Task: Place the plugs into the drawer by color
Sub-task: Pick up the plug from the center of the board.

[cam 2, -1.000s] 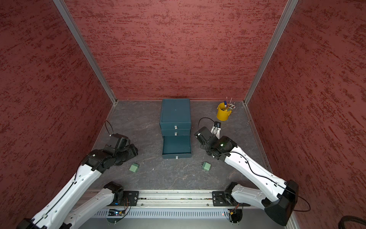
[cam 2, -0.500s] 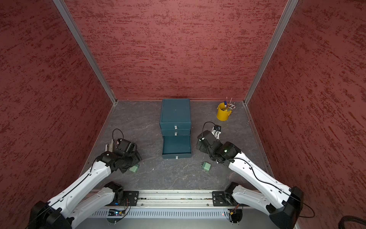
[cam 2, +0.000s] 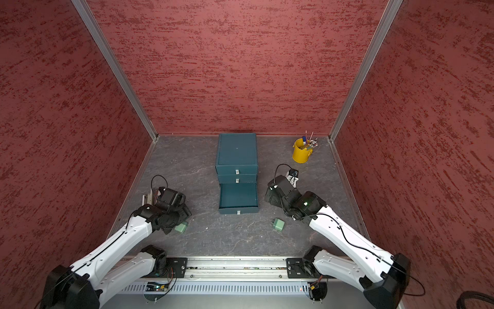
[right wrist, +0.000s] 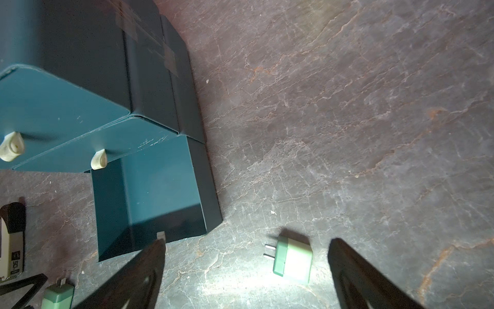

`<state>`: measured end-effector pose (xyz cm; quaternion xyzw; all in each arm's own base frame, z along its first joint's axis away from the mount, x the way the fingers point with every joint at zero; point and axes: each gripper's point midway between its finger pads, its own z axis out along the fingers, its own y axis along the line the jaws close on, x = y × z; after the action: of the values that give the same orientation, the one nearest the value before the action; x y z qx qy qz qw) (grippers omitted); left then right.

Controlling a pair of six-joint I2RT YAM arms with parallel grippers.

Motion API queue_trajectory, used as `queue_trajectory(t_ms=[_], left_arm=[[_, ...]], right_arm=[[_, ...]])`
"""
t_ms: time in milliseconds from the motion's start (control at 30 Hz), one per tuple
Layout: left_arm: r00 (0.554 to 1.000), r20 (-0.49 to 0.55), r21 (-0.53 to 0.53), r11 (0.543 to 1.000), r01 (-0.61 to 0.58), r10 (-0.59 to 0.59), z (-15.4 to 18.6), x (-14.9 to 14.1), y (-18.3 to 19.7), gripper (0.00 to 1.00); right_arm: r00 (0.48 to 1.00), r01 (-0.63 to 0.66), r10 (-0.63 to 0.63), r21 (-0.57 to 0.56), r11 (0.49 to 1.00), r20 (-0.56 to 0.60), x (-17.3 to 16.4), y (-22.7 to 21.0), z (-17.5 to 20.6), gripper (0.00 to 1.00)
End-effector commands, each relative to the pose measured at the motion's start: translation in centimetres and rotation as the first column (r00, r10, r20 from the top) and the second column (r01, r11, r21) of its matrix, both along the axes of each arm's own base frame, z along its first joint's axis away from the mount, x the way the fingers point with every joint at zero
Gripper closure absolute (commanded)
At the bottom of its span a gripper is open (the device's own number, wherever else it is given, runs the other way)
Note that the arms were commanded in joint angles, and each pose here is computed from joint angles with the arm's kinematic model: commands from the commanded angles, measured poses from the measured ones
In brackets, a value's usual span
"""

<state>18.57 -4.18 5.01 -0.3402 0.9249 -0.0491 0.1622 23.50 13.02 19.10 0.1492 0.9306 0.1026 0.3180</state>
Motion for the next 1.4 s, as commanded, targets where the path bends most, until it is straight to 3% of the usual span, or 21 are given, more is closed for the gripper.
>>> queue_trajectory(t_ms=[0,500,867,1167,1367], left_arm=[[1.000,-0.005,0.014,1.000,-0.010,0.010,-0.8,0.0,0.5,0.16],[0.991,-0.037,-0.039,0.991,0.125,-0.126,-2.1,-1.1,-4.6,0.21],[0.994,-0.065,0.001,0.996,0.086,-0.086,-2.7,-1.2,-3.3,0.32],[0.996,-0.067,0.013,0.998,0.061,-0.060,-2.8,-0.9,-2.2,0.49],[0.996,-0.053,0.014,0.997,0.073,-0.073,-2.2,-0.5,-2.3,0.73]], right_arm=[[1.000,-0.009,0.009,0.028,1.000,0.000,0.0,0.4,0.0,0.03],[1.000,-0.009,0.009,0.041,0.999,-0.007,0.1,0.5,-0.2,0.06],[1.000,-0.009,0.010,0.043,0.999,-0.010,-0.2,0.2,-0.6,0.07],[0.999,-0.016,0.013,0.078,0.997,0.036,-0.4,0.1,0.3,0.13],[1.000,-0.003,0.001,0.072,0.997,0.025,-0.5,-0.1,-0.2,0.15]])
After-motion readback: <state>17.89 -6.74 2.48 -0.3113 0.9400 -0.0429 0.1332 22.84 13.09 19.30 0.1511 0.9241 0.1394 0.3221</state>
